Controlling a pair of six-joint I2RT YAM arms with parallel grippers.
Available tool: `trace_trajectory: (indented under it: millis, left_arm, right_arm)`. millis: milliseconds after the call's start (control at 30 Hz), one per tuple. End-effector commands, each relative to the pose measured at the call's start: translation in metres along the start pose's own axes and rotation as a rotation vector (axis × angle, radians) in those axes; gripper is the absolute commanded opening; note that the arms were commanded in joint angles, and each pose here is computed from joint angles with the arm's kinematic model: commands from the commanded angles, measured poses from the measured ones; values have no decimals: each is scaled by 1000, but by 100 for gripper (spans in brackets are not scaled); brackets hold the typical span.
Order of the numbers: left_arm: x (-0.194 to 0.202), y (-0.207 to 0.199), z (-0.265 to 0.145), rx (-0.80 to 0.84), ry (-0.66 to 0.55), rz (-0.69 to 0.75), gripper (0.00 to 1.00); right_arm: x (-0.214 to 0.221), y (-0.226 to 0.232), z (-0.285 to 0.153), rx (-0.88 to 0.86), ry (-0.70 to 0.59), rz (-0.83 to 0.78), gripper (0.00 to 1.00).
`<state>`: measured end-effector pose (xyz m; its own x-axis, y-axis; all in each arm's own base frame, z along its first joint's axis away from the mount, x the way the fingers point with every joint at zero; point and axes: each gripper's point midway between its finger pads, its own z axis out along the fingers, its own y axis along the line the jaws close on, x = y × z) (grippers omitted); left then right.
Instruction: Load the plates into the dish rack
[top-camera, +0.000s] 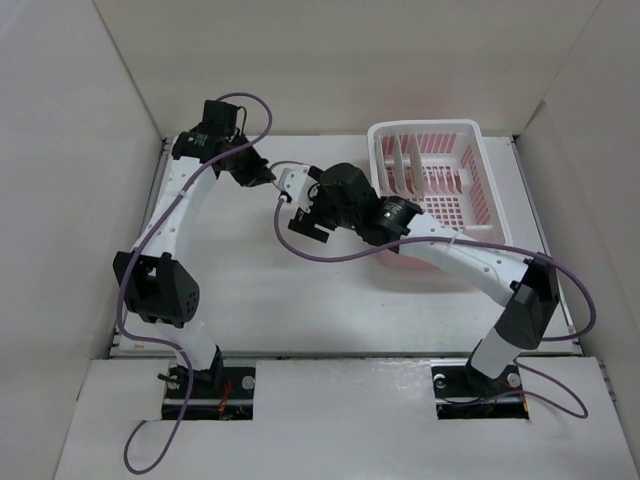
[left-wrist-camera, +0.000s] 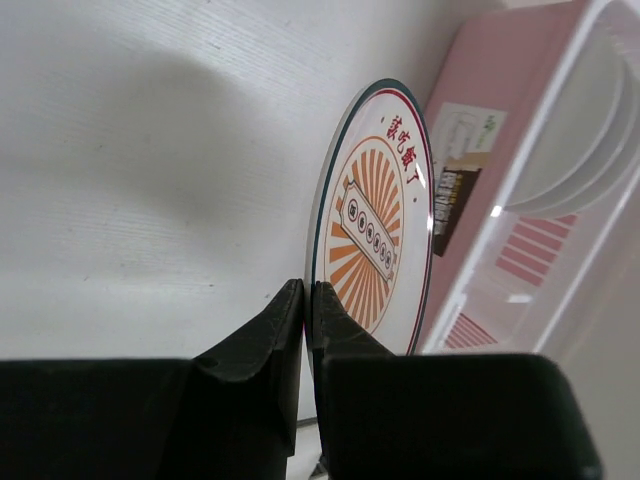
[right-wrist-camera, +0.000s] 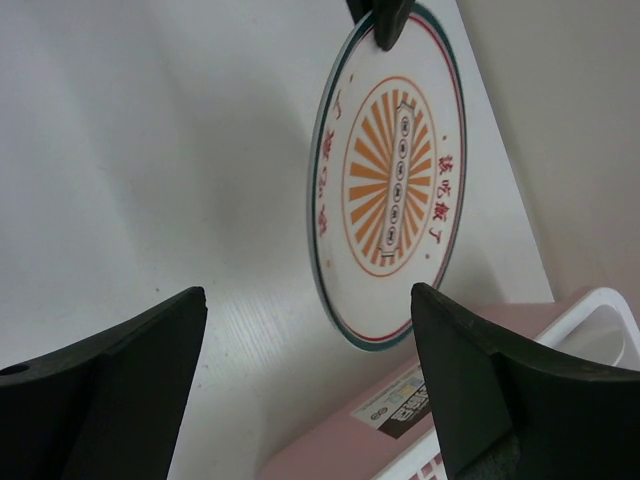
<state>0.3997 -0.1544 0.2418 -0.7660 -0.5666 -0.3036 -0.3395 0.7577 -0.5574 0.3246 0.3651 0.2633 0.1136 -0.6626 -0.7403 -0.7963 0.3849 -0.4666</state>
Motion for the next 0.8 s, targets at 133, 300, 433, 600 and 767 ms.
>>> trace_trajectory:
  millis: [133,300,433,600,767]
  left_arm:
    - [-11,-43,-62,223,-15,-25,0]
    - [-9,-50,-73,260,-19,-13,0]
    - [-6,-51,-77,277,-19,-8,0]
    - [-8,-46,-74,257,-31,-2,0]
    - [-14,-44,-73,256,-54,12,0]
  right_arm:
    - [-13,-20,17,111,-73,-3,83]
    - [-11,-36,23,190,-67,9,70]
    - [-2,-40,30,210,-41,4,61]
    - [-2,-38,34,201,-47,3,27]
    - [-11,-43,23,215,-74,27,0]
